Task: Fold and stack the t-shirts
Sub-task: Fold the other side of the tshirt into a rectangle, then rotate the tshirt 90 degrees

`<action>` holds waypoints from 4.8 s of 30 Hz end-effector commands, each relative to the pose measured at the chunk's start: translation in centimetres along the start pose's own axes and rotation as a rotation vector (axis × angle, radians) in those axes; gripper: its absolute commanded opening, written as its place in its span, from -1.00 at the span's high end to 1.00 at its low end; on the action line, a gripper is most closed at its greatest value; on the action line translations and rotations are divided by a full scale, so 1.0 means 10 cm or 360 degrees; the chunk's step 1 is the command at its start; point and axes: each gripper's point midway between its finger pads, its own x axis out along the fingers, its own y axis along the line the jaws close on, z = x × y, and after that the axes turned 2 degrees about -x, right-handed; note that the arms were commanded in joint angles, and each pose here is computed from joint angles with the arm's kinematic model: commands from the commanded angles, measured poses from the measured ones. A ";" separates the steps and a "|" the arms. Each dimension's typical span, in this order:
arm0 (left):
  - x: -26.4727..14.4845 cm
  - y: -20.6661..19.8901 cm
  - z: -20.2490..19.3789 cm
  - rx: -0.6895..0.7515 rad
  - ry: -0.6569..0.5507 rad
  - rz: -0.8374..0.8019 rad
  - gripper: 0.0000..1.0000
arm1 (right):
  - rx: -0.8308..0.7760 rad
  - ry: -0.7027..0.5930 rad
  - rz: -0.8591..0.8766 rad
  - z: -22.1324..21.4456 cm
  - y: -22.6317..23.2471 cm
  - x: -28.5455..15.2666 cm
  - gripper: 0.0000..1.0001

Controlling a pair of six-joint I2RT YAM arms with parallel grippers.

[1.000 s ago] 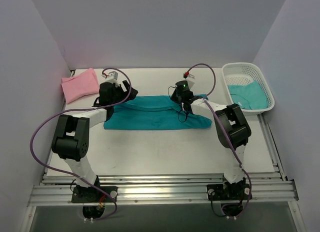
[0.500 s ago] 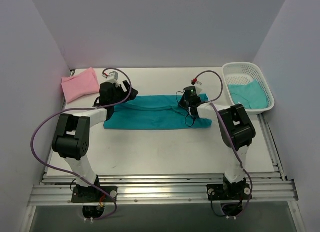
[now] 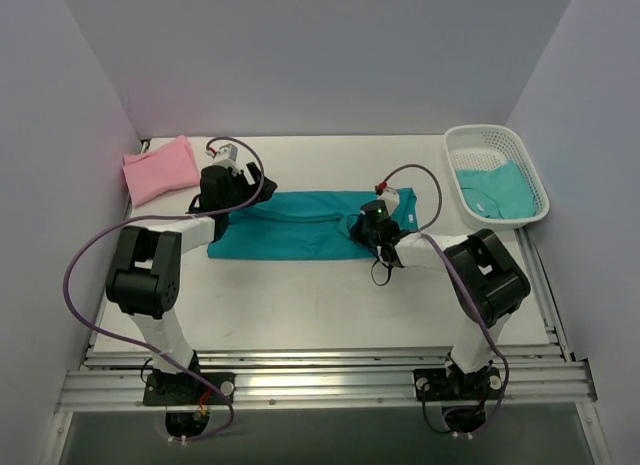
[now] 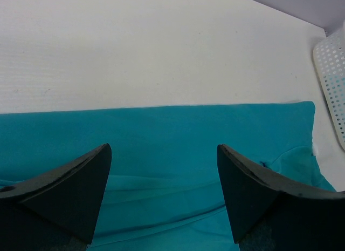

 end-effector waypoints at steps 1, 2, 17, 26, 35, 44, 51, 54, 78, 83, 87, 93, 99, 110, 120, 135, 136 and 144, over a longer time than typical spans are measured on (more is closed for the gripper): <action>0.02 -0.15 0.19 0.0060 -0.0083 -0.0087 -0.75 | 0.0030 -0.0019 -0.0020 -0.09 -0.09 -0.06 1.00; 0.02 -0.14 0.20 0.0060 -0.0088 -0.0084 -0.75 | 0.0034 -0.0005 -0.0032 -0.15 -0.14 -0.06 1.00; -0.07 0.13 0.38 0.0005 -0.0212 0.0196 -0.74 | 0.0031 -0.0014 0.0066 -0.23 -0.04 -0.40 1.00; 0.09 0.54 0.08 -0.0139 -0.0086 0.0462 -0.68 | 0.0021 -0.0233 0.0157 0.27 0.20 -1.06 1.00; -0.25 0.56 -0.51 -0.0202 0.0038 0.0541 -0.65 | 0.0024 -0.0344 0.0164 0.44 0.10 -1.49 1.00; -0.54 0.34 -0.95 -0.0077 0.0079 0.0584 -0.65 | 0.0025 -0.0357 0.0155 0.39 -0.02 -1.66 1.00; -0.48 0.42 -1.24 -0.0062 0.0174 0.0606 -0.56 | 0.0029 -0.0359 0.0145 0.39 -0.06 -1.70 1.00; -0.60 0.28 -1.06 -0.0019 0.0103 0.0617 -0.54 | 0.0033 -0.0360 0.0127 0.37 -0.10 -1.72 1.00; 0.37 -2.23 -1.19 0.0598 0.0478 -0.0497 -0.75 | 0.0106 -0.0583 0.0044 0.70 -0.26 -2.16 -0.25; 0.80 -2.50 -1.45 0.0515 0.0559 -0.0687 -0.74 | 0.0129 -0.0626 0.0017 0.73 -0.35 -2.30 -0.25; 1.02 -2.45 -1.72 0.0478 0.0644 -0.0726 -0.74 | 0.0159 -0.0683 -0.0024 0.79 -0.44 -2.42 -0.25; 1.22 -2.28 -1.81 0.0517 0.0642 -0.0686 -0.75 | 0.0178 -0.0729 -0.0024 0.84 -0.47 -2.52 -0.25; 1.34 -2.05 -2.18 0.0580 0.0866 -0.0632 -0.73 | 0.0173 -0.0733 -0.0060 0.85 -0.51 -2.52 -0.25; 1.43 -1.70 -2.29 0.0726 0.1055 -0.0301 -0.09 | 0.0185 -0.0792 -0.0083 0.94 -0.54 -2.63 -0.14; 1.73 -0.49 -1.30 0.0281 0.0893 0.0117 -0.11 | 0.0141 -0.0800 -0.0093 1.02 -0.46 -2.57 -0.12; 1.87 -0.15 0.80 -0.0401 0.0110 -0.0479 -0.95 | 0.0127 -0.0768 -0.0096 1.00 -0.40 -2.45 -0.11; 1.75 -0.47 1.05 -0.0337 0.0011 -0.0719 -0.88 | 0.0124 -0.0754 -0.0102 0.97 -0.41 -2.41 -0.11; 0.53 -1.58 2.08 -0.0697 -0.0246 -0.1661 -0.88 | 0.0129 -0.0714 -0.0050 0.88 -0.36 -2.30 -0.11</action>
